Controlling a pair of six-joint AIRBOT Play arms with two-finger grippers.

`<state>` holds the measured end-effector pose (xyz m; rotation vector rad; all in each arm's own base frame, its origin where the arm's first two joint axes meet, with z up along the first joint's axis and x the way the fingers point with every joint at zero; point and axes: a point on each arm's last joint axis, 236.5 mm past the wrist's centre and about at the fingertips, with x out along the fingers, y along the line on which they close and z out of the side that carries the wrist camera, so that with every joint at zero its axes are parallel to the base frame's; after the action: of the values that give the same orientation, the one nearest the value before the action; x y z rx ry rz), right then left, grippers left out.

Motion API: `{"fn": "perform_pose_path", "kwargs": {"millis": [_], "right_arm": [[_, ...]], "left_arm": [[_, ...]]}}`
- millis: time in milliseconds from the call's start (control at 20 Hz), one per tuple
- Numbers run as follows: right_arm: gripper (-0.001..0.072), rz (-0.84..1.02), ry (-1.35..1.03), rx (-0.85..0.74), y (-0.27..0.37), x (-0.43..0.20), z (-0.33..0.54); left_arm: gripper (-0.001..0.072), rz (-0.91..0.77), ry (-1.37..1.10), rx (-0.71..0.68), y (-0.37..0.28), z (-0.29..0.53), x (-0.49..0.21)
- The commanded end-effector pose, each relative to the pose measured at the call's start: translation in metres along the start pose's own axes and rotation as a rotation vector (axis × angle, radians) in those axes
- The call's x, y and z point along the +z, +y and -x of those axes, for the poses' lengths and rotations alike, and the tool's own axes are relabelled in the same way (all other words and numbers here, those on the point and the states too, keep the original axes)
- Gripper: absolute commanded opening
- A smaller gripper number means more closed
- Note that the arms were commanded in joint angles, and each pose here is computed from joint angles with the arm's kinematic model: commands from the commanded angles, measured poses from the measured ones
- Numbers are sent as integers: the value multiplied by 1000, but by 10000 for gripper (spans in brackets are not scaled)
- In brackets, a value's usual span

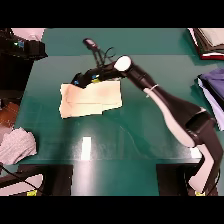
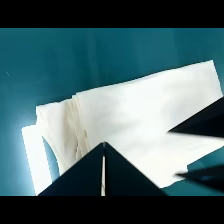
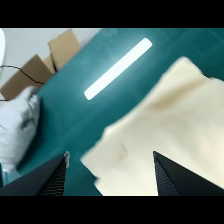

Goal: Fold the shirts.

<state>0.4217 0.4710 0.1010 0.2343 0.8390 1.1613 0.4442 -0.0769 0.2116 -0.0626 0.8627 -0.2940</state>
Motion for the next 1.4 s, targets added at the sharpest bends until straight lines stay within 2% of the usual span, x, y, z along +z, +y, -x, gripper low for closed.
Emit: {"fn": "perform_pose_path", "kwargs": {"millis": [0,150,200,250,400,550,900,1000,1100,1150,1250,1350], "right_arm": [[574,-78,121,-137,-62,-33,63],[576,-317,151,-231,-126,-71,118],[623,-396,152,-248,-144,-85,132],[709,-465,159,-250,-158,-100,140],[703,-615,122,-241,-179,-127,142],[695,-670,89,-233,-184,-134,123],[682,-645,184,-124,-166,-127,48],[639,-644,170,-77,-157,-116,31],[509,-618,173,-68,-152,-112,18],[368,-604,164,-71,-150,-108,14],[16,-563,136,-81,-149,-101,11],[14,-534,111,-93,-150,-90,20]], "left_arm": [[23,0,22,0,0,0,-5],[23,4,28,-1,1,-3,-8],[23,5,33,-1,1,-5,-9],[23,6,37,-1,2,-6,-10],[23,7,38,-2,2,-7,-10],[23,6,39,-2,2,-7,-10],[24,-14,42,-4,1,-7,-11],[23,-19,42,-4,1,-7,-11],[24,-19,43,-4,1,-7,-11],[24,-19,42,-4,1,-7,-11],[24,-18,41,-5,1,-7,-11],[23,-18,41,-5,1,-7,-11]]}}
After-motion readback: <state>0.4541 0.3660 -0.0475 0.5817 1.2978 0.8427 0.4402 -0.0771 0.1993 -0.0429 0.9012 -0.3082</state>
